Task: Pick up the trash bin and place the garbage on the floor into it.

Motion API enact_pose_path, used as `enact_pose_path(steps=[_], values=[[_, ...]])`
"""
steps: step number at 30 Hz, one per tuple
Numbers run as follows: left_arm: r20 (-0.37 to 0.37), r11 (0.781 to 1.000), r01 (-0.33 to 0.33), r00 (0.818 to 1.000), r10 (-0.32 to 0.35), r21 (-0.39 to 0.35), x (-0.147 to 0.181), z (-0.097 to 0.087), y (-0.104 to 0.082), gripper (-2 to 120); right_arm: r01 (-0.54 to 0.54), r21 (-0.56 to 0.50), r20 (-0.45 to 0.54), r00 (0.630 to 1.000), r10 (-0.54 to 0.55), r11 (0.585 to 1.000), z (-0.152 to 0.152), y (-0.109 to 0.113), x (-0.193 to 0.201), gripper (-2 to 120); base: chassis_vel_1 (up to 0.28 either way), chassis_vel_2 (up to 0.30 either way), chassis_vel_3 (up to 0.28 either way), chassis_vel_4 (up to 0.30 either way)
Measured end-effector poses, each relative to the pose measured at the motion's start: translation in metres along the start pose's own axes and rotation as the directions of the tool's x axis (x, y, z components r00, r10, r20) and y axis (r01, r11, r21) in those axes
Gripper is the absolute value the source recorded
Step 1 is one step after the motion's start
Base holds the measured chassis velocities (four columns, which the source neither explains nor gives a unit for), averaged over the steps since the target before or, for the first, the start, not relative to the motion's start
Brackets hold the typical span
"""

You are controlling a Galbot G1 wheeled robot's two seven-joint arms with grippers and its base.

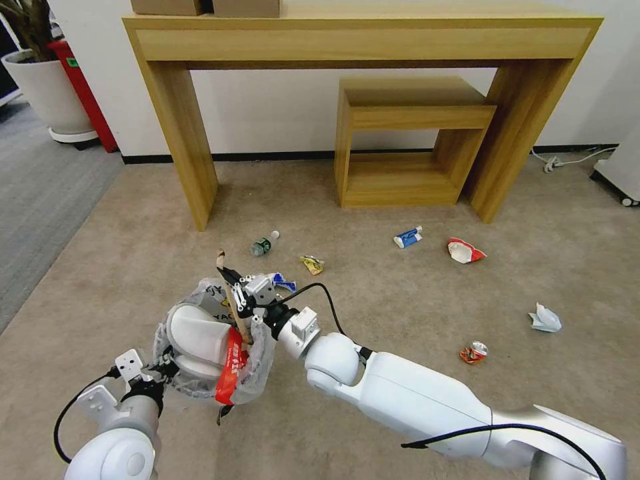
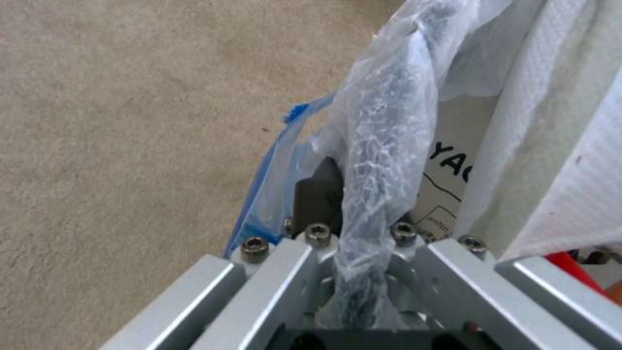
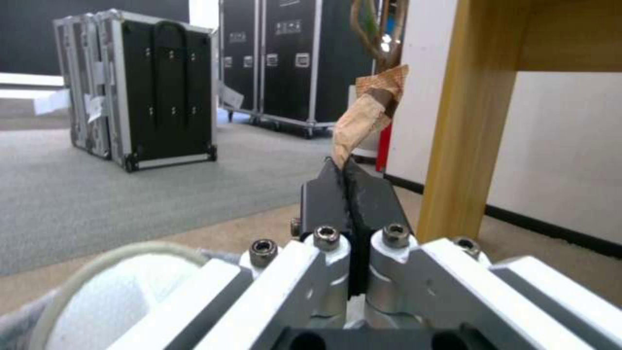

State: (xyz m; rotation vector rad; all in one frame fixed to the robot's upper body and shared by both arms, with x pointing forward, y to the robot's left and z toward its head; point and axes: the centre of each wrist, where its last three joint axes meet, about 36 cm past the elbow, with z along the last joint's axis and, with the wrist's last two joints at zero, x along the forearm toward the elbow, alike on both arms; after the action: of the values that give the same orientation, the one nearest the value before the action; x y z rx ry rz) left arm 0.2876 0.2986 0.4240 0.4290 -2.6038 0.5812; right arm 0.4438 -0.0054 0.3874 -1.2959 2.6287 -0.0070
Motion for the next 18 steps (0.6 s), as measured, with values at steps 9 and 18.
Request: enact_pose_path(steps=[9,18], values=[[0.002,1.000,0.002,1.000,-0.002,0.000,0.001,-0.001,0.000,0,0.042,0.038,-0.020,0.999,-0.042,0.998,0.020,0.006,0.005,0,0.000,0.000,0.000,0.000],[0.000,1.000,0.002,1.000,-0.002,0.002,0.001,0.000,0.000,0,0.048,0.067,-0.044,0.998,-0.045,0.997,0.030,0.006,0.013,1,0.000,0.000,0.000,0.000]])
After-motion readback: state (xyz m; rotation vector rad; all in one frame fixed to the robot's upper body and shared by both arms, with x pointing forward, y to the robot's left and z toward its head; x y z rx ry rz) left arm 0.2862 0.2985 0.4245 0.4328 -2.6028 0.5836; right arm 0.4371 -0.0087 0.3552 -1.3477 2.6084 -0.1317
